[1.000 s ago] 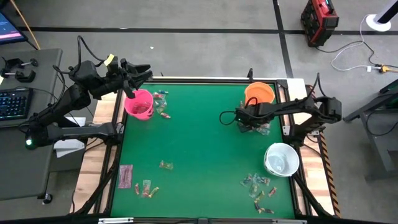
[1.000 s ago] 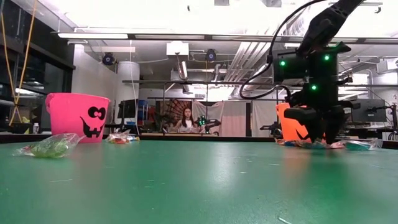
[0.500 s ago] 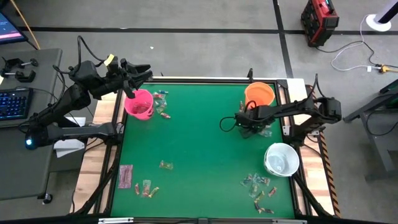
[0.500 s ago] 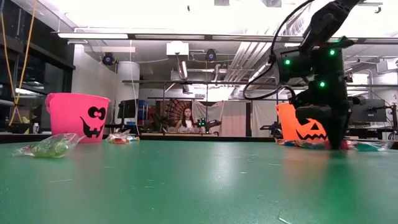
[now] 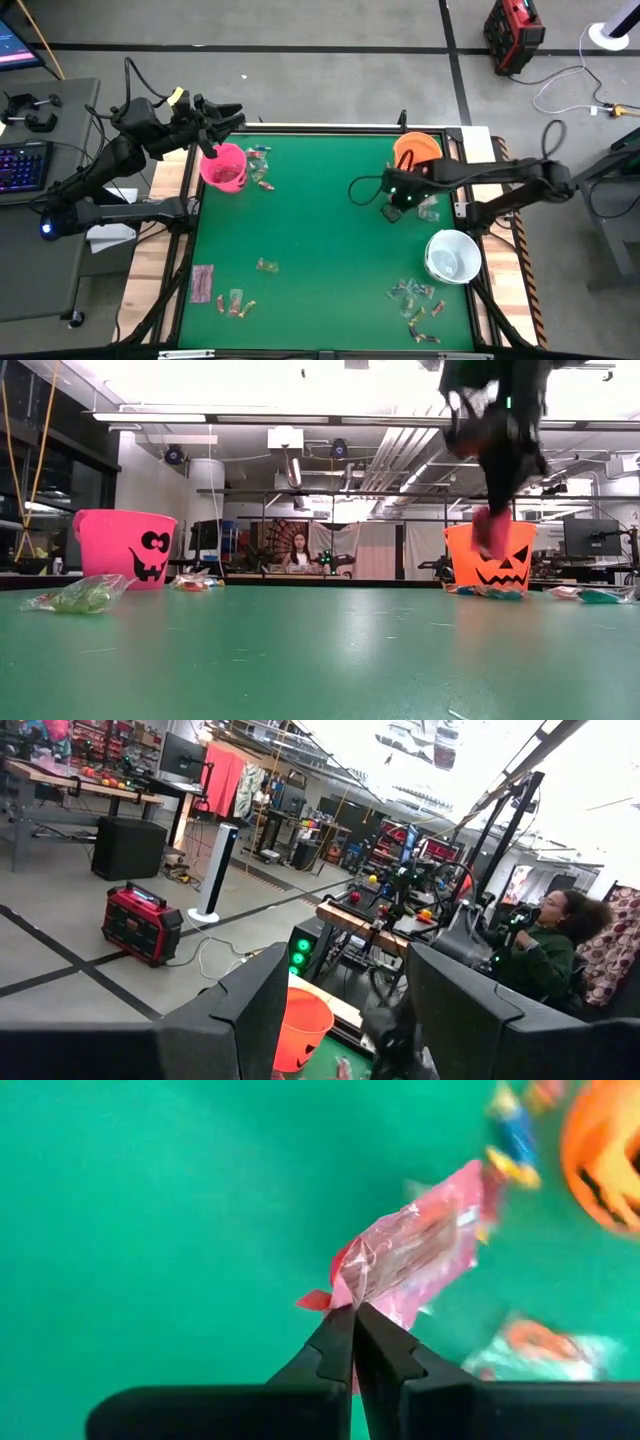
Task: Sort candy by brand, put in halloween buckets
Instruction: Put the red candy into the pink bucket
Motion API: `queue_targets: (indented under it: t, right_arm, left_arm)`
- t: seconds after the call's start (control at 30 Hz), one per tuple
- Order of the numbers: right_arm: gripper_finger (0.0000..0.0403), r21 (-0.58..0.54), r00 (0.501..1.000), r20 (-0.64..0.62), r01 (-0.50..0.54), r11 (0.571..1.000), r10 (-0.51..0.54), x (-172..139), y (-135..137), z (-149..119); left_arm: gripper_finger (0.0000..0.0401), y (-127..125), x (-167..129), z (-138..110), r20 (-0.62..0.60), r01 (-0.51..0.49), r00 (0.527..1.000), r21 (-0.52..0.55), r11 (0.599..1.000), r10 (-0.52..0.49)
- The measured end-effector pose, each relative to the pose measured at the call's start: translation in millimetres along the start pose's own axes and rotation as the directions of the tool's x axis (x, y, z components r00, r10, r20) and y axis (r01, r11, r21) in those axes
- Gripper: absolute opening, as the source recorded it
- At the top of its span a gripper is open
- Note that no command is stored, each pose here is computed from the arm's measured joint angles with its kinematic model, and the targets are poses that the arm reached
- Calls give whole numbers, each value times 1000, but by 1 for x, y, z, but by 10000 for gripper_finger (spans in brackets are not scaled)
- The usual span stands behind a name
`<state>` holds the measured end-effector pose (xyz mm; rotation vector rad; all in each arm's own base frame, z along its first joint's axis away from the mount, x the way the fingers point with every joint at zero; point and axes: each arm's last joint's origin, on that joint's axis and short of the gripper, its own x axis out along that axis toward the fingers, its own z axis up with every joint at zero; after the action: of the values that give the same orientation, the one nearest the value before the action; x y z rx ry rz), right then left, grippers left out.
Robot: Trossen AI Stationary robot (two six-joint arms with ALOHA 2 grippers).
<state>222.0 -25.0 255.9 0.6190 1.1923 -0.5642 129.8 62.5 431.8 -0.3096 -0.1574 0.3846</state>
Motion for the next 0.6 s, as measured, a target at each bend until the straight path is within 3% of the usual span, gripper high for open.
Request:
queue_targets:
  t: [0.2,0.33,0.47,0.6]
  right_arm:
    - [0,-49,959,231,-159,986,166,-66,-5,16]
    - [0,-82,838,452,-302,950,306,-89,-5,34]
    - [0,-158,704,550,-440,884,449,-81,9,60]
    - [0,-214,649,554,-494,842,522,-45,35,89]
  left_arm:
    - [193,0,0,0,0,0,1000,0,1000,0]
    - [193,0,0,0,0,0,1000,0,1000,0]
    - [193,0,0,0,1,0,1000,-24,1000,0]
    - [193,0,0,0,0,1,1000,-35,999,-1]
